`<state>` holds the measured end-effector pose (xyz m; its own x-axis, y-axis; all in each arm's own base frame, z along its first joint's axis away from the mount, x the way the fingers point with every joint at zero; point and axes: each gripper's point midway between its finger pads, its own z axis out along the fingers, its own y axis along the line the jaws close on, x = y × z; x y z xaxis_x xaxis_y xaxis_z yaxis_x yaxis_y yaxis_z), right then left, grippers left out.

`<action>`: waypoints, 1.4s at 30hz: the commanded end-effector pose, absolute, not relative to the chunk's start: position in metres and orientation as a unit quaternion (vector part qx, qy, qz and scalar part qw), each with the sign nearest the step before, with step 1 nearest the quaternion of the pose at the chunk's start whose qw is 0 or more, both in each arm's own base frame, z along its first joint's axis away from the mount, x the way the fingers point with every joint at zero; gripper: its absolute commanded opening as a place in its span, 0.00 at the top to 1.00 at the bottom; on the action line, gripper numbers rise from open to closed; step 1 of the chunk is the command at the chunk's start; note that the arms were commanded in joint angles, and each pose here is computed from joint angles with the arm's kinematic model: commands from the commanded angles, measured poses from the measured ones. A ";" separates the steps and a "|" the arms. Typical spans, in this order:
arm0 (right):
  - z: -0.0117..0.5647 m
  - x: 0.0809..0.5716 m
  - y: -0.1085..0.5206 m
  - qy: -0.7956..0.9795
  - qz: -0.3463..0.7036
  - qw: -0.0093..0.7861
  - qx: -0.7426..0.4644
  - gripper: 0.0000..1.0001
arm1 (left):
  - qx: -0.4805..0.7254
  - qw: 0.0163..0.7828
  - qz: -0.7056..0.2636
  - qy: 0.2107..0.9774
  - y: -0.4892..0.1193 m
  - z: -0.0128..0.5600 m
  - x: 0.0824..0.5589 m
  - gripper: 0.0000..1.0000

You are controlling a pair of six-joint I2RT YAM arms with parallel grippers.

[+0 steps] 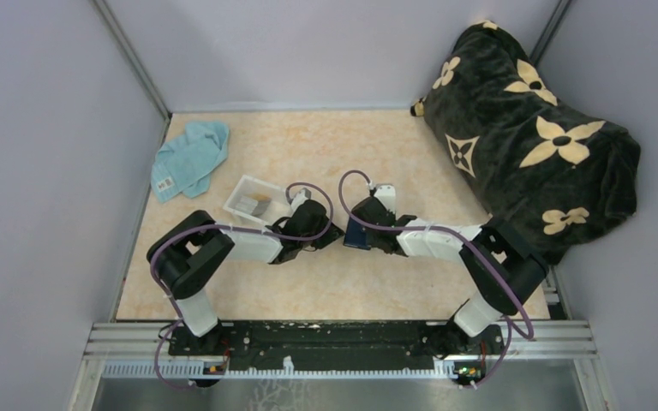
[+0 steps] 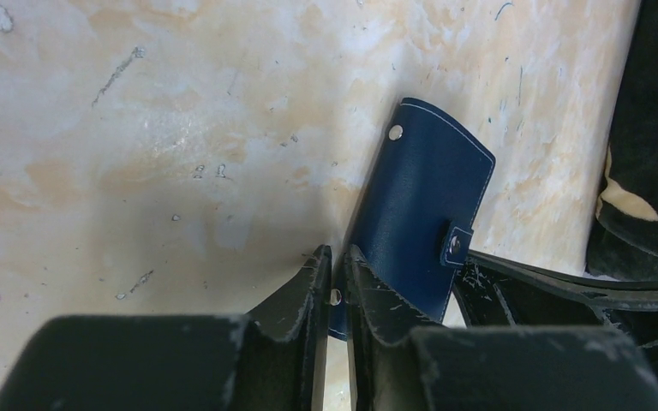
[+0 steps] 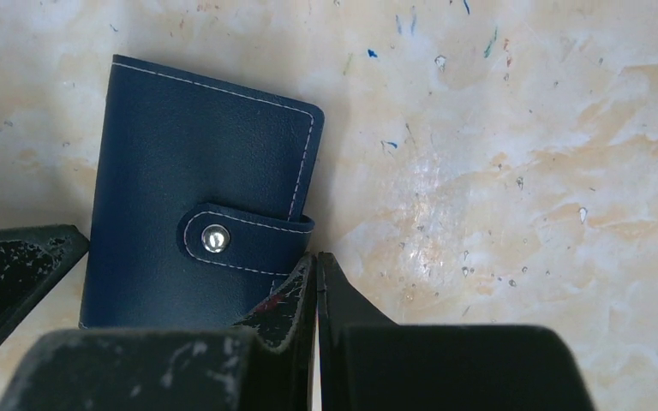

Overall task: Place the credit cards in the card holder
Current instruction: Close the card holder at the center of the board, then reset both arms

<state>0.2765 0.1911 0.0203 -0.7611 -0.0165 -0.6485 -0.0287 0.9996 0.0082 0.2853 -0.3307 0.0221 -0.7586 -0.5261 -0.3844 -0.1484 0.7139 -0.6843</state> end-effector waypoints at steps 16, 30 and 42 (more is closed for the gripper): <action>0.018 0.289 0.218 0.936 0.048 0.346 -0.030 1.00 | -0.172 0.245 -0.229 0.926 -0.296 -0.024 0.250 0.80; 0.067 0.302 0.170 0.908 -0.035 0.418 -0.004 0.90 | -0.190 0.336 -0.113 0.916 -0.250 0.018 0.268 0.74; 0.157 0.295 0.134 0.842 -0.013 0.539 0.010 0.67 | -0.076 0.506 -0.101 0.853 -0.235 0.155 0.301 0.38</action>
